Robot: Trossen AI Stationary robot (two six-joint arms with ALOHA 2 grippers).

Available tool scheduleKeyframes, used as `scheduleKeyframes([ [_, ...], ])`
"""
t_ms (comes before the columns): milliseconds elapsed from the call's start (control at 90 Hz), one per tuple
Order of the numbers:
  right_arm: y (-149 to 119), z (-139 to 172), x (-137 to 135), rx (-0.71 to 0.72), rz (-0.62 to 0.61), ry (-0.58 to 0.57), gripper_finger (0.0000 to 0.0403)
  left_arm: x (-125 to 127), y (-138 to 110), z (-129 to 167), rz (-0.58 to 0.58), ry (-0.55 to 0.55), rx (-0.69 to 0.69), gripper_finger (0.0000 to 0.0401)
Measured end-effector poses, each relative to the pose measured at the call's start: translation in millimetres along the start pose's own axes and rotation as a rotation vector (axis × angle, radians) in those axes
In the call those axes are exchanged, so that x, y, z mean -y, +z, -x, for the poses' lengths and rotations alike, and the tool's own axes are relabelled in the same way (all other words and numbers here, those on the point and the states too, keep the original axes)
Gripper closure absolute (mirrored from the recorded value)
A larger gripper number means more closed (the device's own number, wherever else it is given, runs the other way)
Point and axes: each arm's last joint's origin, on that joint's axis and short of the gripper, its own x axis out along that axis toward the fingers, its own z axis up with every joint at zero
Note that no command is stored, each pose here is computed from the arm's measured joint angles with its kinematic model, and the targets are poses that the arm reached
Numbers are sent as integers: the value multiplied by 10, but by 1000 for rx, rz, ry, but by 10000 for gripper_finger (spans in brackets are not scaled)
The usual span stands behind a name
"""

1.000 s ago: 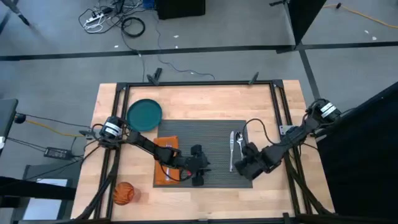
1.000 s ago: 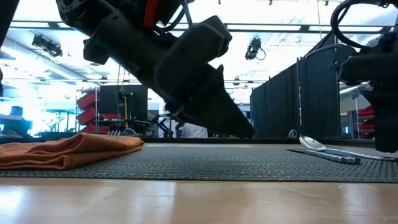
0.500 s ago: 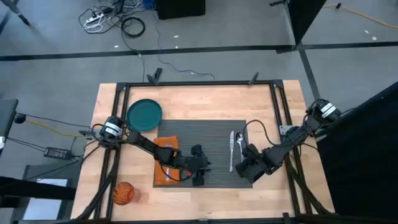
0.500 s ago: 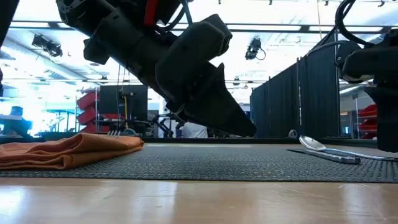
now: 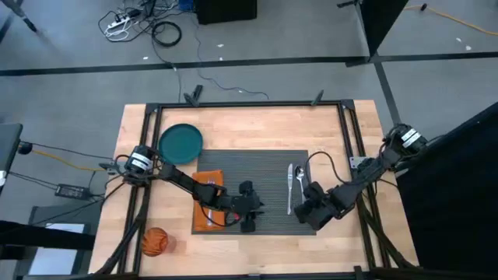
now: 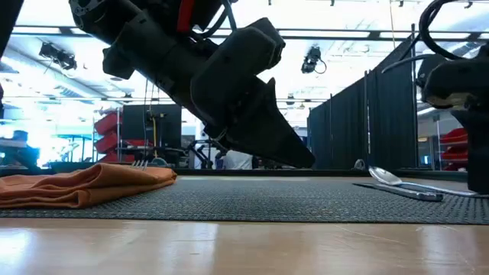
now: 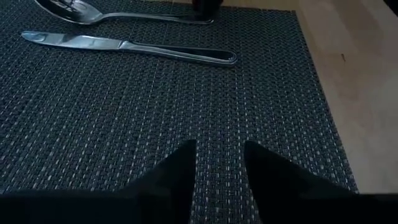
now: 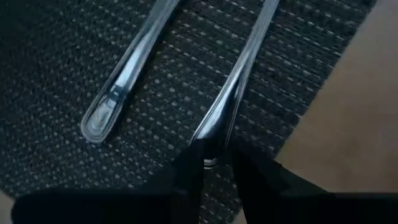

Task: Set table place
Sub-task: Put the silver spoon on the gray placemat to right side of the silver knife

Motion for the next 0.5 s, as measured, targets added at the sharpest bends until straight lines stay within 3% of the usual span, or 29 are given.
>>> scheduleKeyframes([
  [500,-14,4,-58,3,18,62,343,0,0,0,0,0,0,280],
])
